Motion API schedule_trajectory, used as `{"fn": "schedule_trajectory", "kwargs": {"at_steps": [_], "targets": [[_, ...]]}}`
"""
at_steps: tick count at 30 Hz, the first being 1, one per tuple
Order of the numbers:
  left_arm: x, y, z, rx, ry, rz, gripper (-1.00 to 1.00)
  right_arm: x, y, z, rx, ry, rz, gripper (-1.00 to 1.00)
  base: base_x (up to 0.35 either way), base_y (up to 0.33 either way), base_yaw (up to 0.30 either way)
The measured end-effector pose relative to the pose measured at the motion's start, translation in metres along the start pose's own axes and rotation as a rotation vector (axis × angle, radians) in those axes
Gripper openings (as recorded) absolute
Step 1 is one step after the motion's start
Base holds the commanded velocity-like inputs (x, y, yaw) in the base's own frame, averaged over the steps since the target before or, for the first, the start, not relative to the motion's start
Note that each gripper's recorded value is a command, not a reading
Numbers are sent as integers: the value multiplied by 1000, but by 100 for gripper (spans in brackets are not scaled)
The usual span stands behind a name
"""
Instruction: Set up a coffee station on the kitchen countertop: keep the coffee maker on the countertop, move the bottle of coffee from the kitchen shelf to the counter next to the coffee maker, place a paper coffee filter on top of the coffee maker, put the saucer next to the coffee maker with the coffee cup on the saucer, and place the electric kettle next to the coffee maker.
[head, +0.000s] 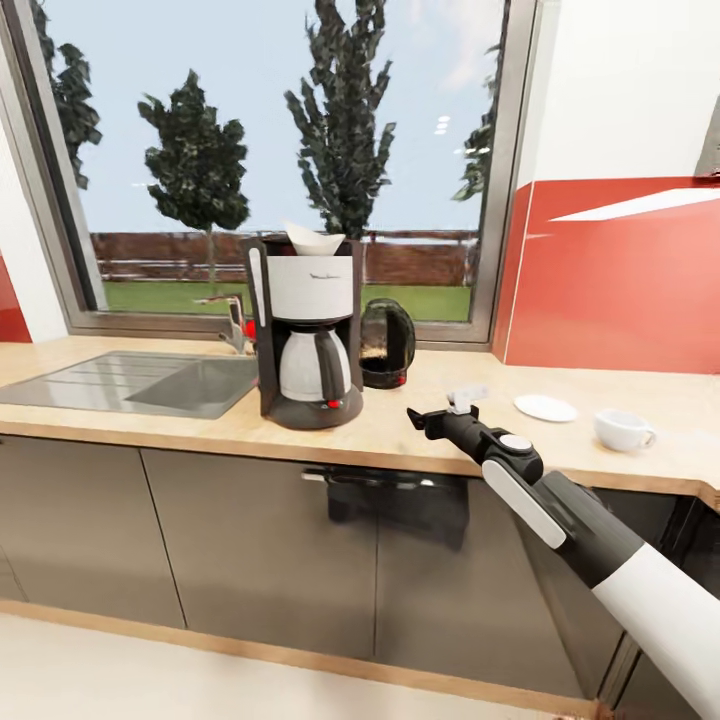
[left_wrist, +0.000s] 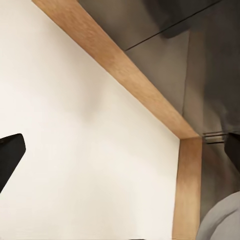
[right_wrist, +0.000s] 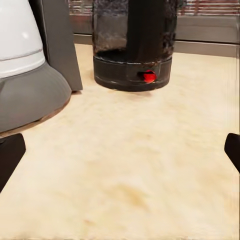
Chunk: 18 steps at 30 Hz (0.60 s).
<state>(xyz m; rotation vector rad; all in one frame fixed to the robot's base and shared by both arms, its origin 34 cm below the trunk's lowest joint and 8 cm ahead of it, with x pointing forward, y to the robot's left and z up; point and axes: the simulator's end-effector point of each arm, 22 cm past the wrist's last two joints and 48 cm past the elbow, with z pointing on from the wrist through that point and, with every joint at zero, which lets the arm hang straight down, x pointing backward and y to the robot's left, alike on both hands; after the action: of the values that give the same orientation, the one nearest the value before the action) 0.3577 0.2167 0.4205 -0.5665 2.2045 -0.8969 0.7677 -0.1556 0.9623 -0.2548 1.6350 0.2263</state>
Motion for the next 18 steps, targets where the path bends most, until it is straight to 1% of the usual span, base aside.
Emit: {"fn": "schedule_trajectory", "kwargs": {"at_steps": [2,5,15,18], "targets": [[0,0,0,-1,-2,-1,100,0,0,0,0,0,0,100,0,16,-189],[0,0,0,-1,-2,-1,100,0,0,0,-1,0,1,100,0,6,-77],[0,1,0,-2,-2,-1,100,3,1,0,-2,4,2,100,0,1,-18],[0,1,0,-2,-2,-1,100,4,1,0,-2,6,2,100,0,0,-185]]}}
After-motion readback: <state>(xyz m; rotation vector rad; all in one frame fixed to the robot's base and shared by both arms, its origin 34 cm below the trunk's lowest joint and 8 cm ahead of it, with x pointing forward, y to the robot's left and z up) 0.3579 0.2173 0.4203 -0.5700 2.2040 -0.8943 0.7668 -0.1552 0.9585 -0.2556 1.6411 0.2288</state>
